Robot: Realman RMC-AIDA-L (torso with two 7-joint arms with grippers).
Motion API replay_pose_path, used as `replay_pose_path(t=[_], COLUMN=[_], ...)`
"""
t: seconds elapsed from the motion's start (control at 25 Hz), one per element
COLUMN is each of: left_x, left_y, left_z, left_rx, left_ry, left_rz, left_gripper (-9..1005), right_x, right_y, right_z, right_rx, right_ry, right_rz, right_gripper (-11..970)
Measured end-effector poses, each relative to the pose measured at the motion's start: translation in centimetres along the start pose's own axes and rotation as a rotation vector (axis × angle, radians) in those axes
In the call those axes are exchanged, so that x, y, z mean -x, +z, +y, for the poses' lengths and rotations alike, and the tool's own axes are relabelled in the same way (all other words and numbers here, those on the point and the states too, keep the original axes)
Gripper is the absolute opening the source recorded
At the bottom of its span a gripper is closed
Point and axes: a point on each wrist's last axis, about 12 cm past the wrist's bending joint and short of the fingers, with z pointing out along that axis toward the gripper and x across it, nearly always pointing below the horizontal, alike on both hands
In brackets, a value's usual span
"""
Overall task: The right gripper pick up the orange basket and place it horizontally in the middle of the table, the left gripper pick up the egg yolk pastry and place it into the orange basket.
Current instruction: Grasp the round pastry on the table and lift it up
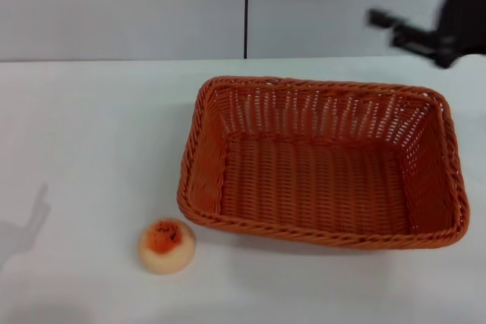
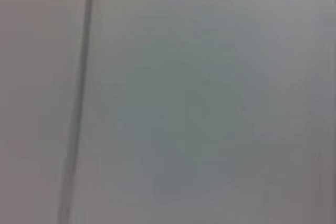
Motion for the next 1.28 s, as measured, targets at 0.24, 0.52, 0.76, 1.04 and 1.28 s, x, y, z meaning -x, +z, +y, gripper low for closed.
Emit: replay_pose_path(t=[0.24,0.52,0.76,1.04,1.28], left_x=[1.4,1.3,-1.2,-2.0,-3.0], left_y=[1.9,4.9,6.4,6.3,5.5], left_z=[1.9,1.3,-1.6,-2.8,-3.4], left_rx=[-0.313,-0.604,-0.720,-0.776,-0.754], left_ry=[-0.081,-0.123,-0.106,-0.116,-0.085], left_rz=[0.067,0.235,0.346,0.394,0.423], left_gripper=[721,718,716,713,711], right_x=[-1.6,-4.9,-5.4,-5.5,-5.7], right_y=[-8.1,-15.9,-17.3,-16.8,-15.3], right_z=[2.3,5.2,6.0,5.8,5.0], right_rx=[-0.286,-0.624,-0.671,-0.657,-0.611], right_ry=[0.159,0.303,0.332,0.353,0.374], right_rz=[-0.182,-0.247,-0.222,-0.230,-0.237], right_gripper=[558,558,558,558,558])
